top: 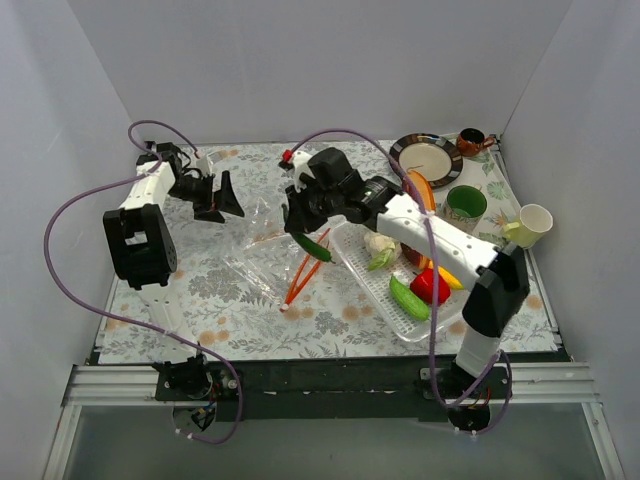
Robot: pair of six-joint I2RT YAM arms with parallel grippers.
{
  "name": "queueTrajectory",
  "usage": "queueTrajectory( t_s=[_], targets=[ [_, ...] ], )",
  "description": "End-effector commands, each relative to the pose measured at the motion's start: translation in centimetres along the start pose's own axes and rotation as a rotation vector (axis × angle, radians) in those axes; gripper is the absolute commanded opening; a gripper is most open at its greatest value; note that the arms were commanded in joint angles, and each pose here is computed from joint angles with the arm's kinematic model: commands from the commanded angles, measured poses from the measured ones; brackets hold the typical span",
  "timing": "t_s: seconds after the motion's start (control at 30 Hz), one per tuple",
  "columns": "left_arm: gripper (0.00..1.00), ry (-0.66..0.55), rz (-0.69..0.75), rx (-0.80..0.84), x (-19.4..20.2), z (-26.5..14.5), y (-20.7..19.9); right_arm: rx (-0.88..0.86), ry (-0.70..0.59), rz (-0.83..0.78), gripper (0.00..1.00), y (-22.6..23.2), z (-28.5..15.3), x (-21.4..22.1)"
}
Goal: Open the zip-top bag and remove the fake food
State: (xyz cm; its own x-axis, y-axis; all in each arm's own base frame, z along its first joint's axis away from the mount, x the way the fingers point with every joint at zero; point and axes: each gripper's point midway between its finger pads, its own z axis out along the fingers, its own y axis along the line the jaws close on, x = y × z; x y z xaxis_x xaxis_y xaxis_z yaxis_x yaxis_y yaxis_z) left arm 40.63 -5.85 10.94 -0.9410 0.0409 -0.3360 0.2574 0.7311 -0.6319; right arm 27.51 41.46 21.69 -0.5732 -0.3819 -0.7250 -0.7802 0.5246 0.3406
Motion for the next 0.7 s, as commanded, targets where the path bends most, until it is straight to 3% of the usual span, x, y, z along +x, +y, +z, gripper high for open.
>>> queueTrajectory(
  t_s=[0.0, 0.17, 0.27, 0.3, 0.37, 0.4, 0.43, 0.67],
  targets=[
    [0.98, -0.092, 0.078, 0.011, -2.2, -2.9, -2.8, 0.269, -0.124, -0.046, 0.01, -3.1, -8.0, -2.6],
    [0.98, -0.093, 0.088, 0.028, -2.0, -2.8, -3.7, 0.513, -0.059, 0.013, 0.01, -9.2, -11.8, 3.6],
    [0.98, -0.079, 0.106, 0.032, -1.7, -2.4, -4.5, 0.558, -0.005, 0.025, 0.02, -10.6, -12.6, 6.7],
    [0.98, -0.078, 0.114, 0.033, -1.7, -2.3, -4.9, 0.568, 0.005, 0.026, 0.29, -10.9, -12.7, 7.2],
    [0.98, -0.074, 0.126, 0.032, -1.6, -1.9, -5.7, 0.577, 0.026, 0.028, 0.56, -11.0, -12.8, 8.1],
    [0.98, -0.074, 0.138, 0.023, -1.6, -1.7, -5.9, 0.582, 0.031, 0.030, 0.90, -11.1, -12.8, 8.4],
    [0.98, -0.069, 0.148, 0.024, -1.5, -1.4, -6.5, 0.590, 0.021, 0.033, 0.98, -11.2, -13.1, 8.2],
    [0.98, -0.117, 0.216, 0.080, -2.6, -2.7, -9.6, 0.621, -0.112, 0.059, 0.98, -10.5, -15.5, 5.4]
  ],
)
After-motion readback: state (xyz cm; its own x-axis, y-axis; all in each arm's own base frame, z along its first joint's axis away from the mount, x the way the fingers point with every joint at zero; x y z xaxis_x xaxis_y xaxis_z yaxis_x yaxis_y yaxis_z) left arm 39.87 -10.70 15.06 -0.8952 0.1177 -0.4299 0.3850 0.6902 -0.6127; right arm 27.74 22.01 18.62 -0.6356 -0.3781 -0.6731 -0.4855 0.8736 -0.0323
